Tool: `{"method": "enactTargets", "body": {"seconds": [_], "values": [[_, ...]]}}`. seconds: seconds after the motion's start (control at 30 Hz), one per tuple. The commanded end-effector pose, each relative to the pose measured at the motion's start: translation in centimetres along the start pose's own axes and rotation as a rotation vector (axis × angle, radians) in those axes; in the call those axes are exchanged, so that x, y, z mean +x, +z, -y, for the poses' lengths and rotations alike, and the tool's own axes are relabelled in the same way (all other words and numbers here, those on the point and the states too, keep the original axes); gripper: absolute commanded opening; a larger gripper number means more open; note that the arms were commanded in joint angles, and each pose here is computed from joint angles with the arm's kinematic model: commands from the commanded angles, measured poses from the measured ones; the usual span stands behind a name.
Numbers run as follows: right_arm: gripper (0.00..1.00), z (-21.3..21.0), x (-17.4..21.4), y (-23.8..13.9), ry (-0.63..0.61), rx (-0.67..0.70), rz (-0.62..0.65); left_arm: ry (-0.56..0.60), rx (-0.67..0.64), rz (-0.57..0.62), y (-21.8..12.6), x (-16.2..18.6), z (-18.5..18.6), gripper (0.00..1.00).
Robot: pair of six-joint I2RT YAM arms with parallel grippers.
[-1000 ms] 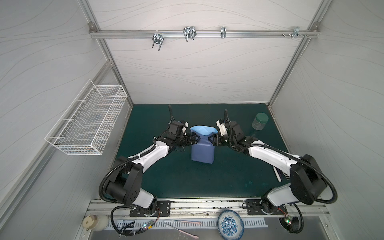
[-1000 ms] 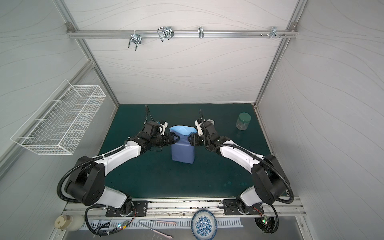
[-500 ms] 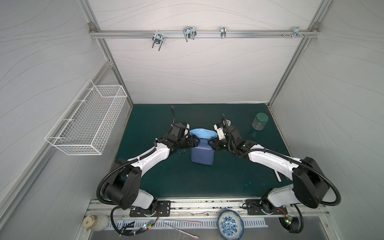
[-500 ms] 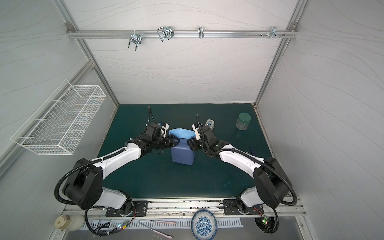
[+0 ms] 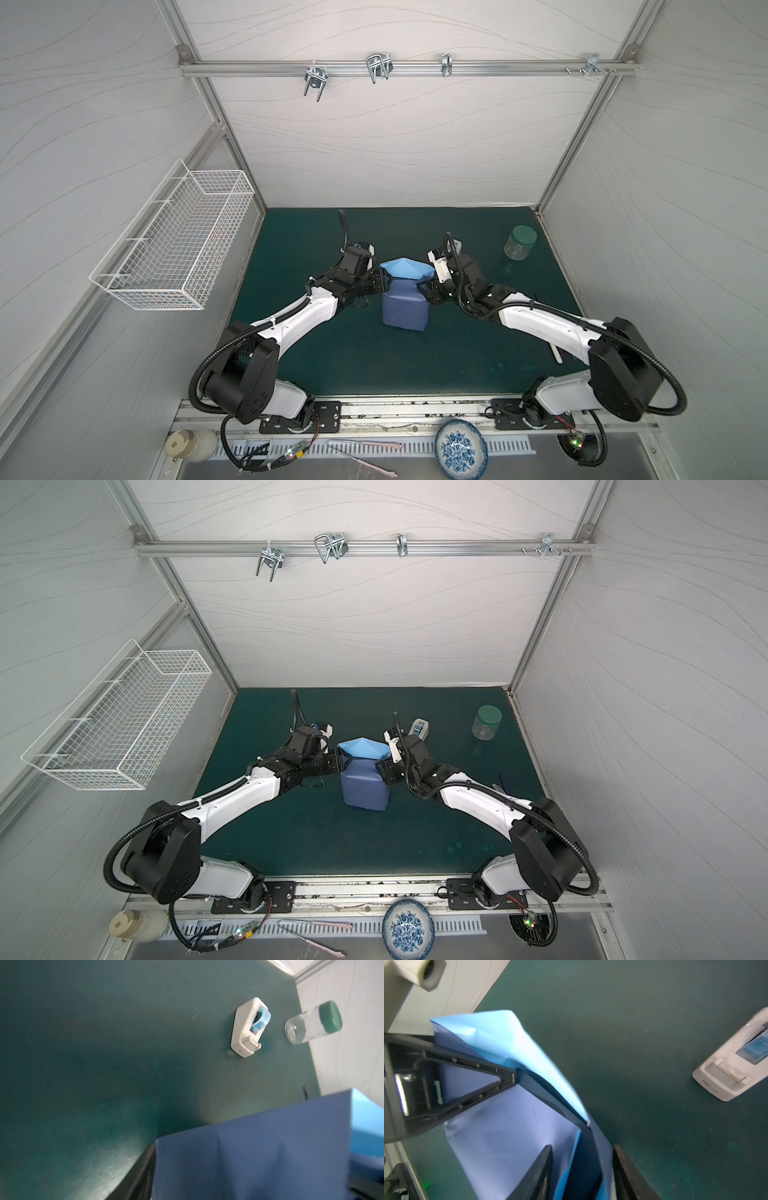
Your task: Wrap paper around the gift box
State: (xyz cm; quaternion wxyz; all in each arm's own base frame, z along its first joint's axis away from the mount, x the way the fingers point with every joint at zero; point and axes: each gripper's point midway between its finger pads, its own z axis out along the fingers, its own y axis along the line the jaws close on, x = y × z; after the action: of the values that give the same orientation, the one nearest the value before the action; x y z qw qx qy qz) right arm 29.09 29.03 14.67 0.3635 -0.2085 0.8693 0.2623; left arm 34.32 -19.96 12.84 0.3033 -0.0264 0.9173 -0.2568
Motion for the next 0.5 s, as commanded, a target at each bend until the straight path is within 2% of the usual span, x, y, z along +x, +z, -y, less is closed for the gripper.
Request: {"method": "enactTargets", "body": {"seconds": [0.0,0.1,0.27,0.47], "values": [[0.46,1.1,2.8,0.1,-0.027,0.072,-0.106,0.025,-0.072,-0.014,0.4,0.1,-1.4,0.42],[0.44,1.7,2.6,-0.1,-0.036,0.155,-0.125,0.04,-0.072,-0.032,0.8,0.8,-1.1,0.32],[0.43,2.2,1.3,-1.1,-0.067,0.295,-0.109,0.091,-0.133,-0.01,0.4,1.0,-1.2,0.27],[0.29,1.8,1.0,-0.8,-0.108,0.369,-0.117,0.116,-0.222,0.034,-0.4,0.6,-1.6,0.21]]}}
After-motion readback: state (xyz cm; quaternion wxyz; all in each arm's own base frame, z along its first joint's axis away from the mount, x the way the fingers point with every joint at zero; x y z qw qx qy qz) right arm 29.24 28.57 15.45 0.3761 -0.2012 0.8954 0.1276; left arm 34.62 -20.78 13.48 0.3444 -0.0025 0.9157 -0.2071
